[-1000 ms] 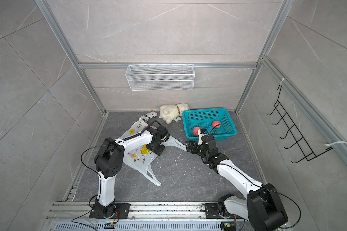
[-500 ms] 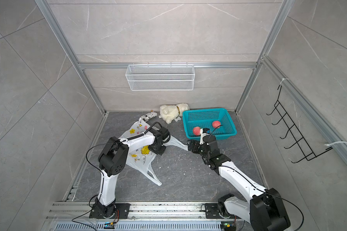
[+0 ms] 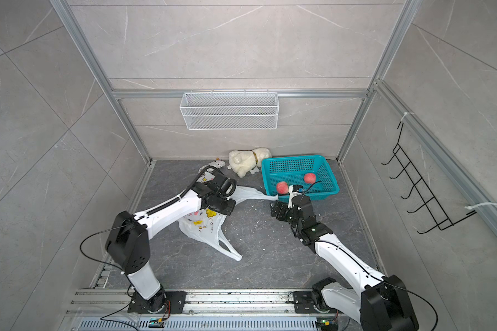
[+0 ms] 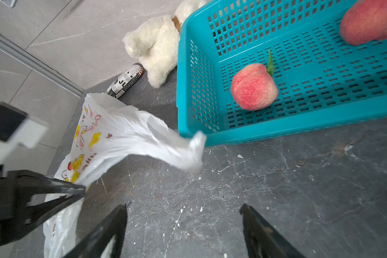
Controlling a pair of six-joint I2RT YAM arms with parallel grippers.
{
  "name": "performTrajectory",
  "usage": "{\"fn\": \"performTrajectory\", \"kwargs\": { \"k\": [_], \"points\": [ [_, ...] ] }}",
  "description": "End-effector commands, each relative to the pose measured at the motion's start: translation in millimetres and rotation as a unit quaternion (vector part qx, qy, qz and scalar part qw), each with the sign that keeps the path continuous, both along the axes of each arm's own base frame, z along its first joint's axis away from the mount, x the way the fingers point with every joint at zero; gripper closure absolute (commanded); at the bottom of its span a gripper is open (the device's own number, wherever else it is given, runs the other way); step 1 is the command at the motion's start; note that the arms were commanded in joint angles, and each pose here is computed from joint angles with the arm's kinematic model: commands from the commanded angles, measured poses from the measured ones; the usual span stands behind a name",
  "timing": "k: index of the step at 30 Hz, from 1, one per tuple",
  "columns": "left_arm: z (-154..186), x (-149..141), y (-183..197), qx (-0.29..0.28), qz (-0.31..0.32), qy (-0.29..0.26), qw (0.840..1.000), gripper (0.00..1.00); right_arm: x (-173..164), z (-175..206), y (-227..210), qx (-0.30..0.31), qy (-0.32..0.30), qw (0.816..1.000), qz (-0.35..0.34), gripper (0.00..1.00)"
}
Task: Place the peach into a plastic bag & tie a knot
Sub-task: Pick up the plastic bag at the center of the board.
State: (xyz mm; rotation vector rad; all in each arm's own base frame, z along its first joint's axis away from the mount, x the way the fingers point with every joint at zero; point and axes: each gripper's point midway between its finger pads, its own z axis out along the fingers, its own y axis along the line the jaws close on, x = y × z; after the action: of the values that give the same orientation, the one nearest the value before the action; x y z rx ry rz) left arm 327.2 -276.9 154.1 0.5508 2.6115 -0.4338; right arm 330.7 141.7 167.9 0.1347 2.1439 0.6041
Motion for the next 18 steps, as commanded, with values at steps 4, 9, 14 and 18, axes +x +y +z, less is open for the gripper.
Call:
{"fn": "performTrajectory", "kwargs": {
  "k": [4, 9, 14, 18],
  "points": [
    [99.1, 8.1, -1.2, -0.231, 0.065, 0.004, 0.971, 1.00, -10.8, 23.5, -27.0, 0.014, 0.018, 0.997, -0.072, 0.19],
    [130.3, 11.3, -1.8, -0.334, 0.073, 0.036, 0.939, 1.00, -22.8, 57.1, -59.6, 0.073, -0.005, 0.989, -0.125, 0.20],
    [142.8, 7.7, -22.0, -0.428, 0.056, 0.078, 0.899, 1.00, -20.9, 85.3, 16.1, 0.156, 0.047, 0.983, 0.080, 0.23],
    [144.5, 3.9, -31.9, -0.461, 0.048, 0.089, 0.882, 1.00, -19.2, 107.2, 69.0, 0.261, 0.071, 0.945, 0.182, 0.27]
  ]
}}
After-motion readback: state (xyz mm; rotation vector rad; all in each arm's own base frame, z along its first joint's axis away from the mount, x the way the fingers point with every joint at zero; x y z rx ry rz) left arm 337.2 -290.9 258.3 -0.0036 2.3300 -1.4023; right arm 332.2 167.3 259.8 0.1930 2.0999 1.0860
